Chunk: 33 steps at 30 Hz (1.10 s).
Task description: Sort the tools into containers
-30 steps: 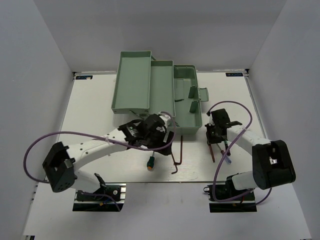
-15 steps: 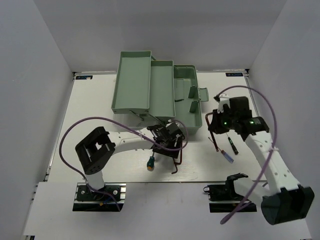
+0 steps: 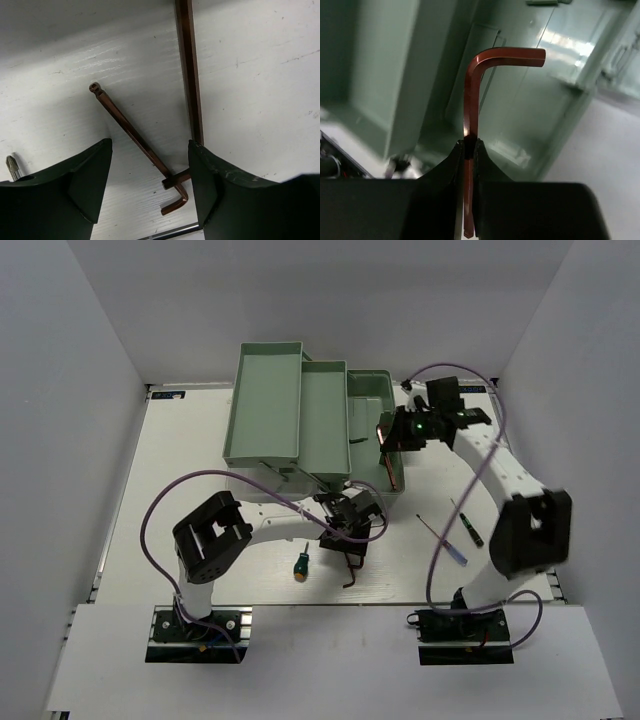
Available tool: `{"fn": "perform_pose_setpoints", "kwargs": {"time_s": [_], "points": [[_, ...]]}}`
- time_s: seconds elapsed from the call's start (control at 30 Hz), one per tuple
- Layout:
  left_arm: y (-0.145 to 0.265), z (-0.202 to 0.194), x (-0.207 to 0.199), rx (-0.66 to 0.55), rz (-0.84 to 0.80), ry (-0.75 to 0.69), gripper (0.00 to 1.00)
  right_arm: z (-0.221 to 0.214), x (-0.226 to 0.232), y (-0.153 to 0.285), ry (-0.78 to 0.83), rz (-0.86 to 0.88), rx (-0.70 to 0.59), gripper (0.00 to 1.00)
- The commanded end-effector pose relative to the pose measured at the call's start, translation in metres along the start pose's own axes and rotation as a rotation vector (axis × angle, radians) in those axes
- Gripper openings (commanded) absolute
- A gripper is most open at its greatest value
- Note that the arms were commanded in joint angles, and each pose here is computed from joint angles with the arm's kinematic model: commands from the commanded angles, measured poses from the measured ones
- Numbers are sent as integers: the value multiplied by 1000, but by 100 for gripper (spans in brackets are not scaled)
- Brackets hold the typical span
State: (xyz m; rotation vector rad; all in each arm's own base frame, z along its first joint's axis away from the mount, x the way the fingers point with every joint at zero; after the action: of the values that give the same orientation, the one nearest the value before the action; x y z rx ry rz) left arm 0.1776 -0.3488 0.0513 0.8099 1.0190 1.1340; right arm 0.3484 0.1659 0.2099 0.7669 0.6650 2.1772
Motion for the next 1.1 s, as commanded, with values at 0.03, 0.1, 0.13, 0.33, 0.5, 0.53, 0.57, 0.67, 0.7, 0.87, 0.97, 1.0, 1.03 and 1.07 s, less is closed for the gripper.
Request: {"fn": "perform_pose_setpoints", "kwargs": {"time_s": [0.03,0.1,0.13,0.33,0.5,0.53,0.57,0.67,0.7,0.87,0.97,1.0,1.03,1.07], "points": [[3,9,6,-50,77,65,72,52,7,-16,-12,70,-113,45],[4,8,7,-47,84,94,71,54,5,-18,5,69,-102,62],[3,3,11,-46,108,94,69,54,7,-16,11,85,-103,68],[-2,-6,19,-37,143,120,68,31,18,20,64,87,-112,77],[-10,-15,23,-25,181,117,60,3,25,49,91,59,-147,71],[-9,-17,22,-24,178,109,58,-15,23,49,72,54,-126,68],[-13,-20,24,-18,190,105,54,-18,25,55,76,49,-134,64],[-26,-28,28,7,209,99,34,-36,24,65,49,29,-129,51],[-30,-33,29,31,205,100,23,-41,23,65,40,29,-122,45],[-26,-44,22,46,165,58,0,-69,25,76,141,44,-68,28],[0,-31,10,-20,105,31,0,-91,25,80,140,46,-5,0],[10,-27,10,-39,98,34,0,-101,24,81,149,52,25,0],[20,-21,7,-73,79,13,0,-108,24,81,140,59,46,0],[32,-12,0,-105,43,9,0,-114,25,81,159,76,66,0]]}}
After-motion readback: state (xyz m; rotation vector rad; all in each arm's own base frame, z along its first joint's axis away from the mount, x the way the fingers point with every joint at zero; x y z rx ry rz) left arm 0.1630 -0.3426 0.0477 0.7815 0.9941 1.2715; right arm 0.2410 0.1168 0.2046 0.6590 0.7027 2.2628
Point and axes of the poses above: each gripper's point midway between its finger pads, its own y axis back along the fingers, its own x axis along the line the jaws close on, z = x × y, the point moved 3 cm from there along y, back along the fingers, and after that the axes turned 12 degrees about y, right-handed, at the moved point
